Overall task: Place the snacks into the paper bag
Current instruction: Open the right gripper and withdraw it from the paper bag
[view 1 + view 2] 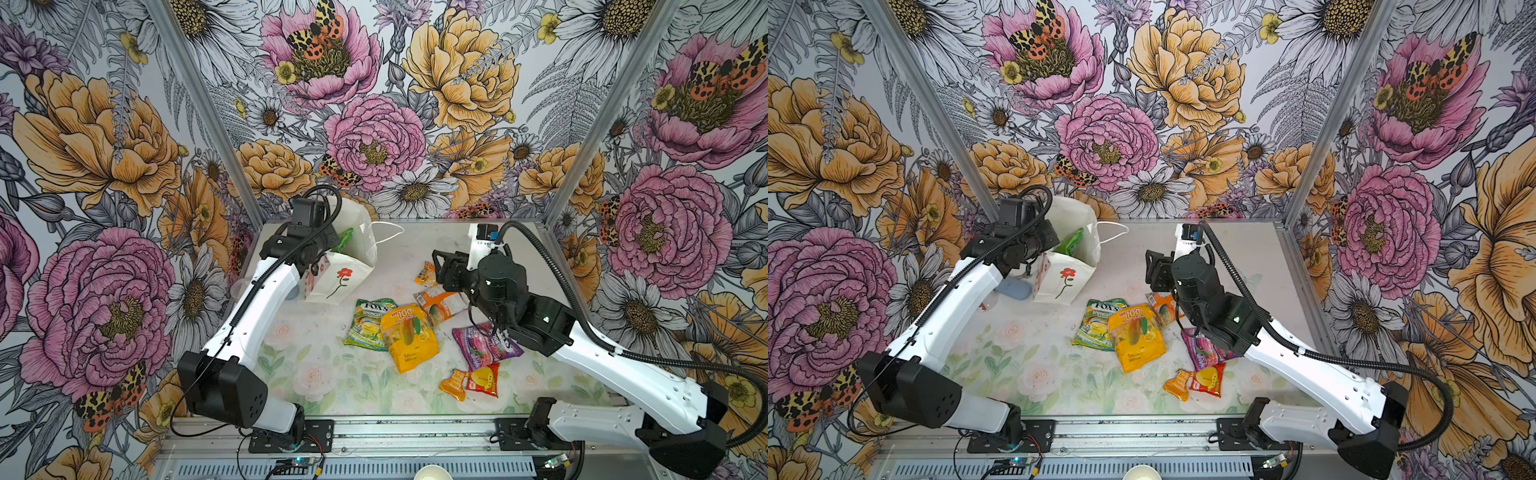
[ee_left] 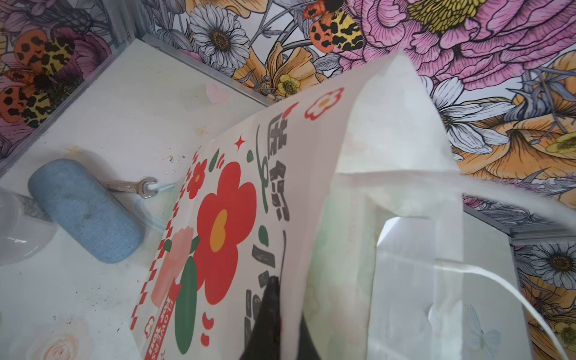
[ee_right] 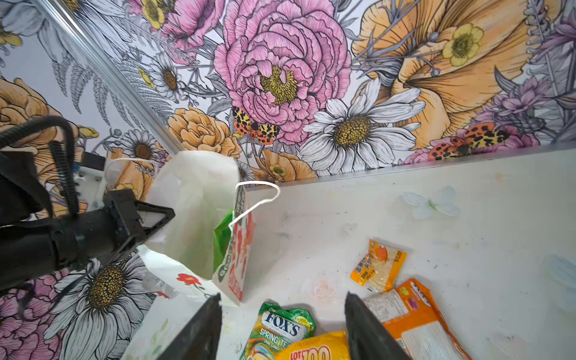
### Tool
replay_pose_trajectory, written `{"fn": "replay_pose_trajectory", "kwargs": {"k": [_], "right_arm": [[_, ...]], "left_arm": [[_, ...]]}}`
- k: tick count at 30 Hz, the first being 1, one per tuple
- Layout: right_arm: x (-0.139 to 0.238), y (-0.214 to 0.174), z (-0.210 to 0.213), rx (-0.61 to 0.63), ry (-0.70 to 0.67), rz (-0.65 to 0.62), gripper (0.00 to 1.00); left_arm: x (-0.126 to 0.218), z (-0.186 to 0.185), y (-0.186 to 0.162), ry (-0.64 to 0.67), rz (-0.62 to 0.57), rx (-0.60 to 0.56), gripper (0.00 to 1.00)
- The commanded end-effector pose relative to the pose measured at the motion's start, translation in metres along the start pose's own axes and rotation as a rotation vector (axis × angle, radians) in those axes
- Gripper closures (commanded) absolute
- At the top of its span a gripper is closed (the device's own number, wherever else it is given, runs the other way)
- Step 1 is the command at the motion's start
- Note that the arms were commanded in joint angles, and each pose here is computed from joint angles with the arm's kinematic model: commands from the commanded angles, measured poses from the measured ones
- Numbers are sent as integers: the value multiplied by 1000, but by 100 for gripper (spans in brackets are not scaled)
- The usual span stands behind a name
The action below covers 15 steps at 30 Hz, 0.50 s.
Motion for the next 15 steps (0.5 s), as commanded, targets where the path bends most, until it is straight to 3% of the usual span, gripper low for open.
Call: {"fn": "replay_pose_trajectory", "kwargs": {"k": [1,9,15], "right_arm": [[-10,-38,-21,1,-68,161,34],[-43,-126,-53,-145,-204,448,26],[-60,-170,-54,-122,-243,596,21]], "left_arm": [[17,9,-2,-34,24,4,100],[22,38,-24,31,146,-44,100],[21,46,-34,20,175,-87,100]]}}
Point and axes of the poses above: each gripper's point midway between its finger pads, its own x axis back along the fingers, its own z axis along the line the jaws close on, y = z × x, the point moved 9 cm from there along x, back along the fingers, and after that the axes turned 4 degrees about -x, right-handed, at the moved point
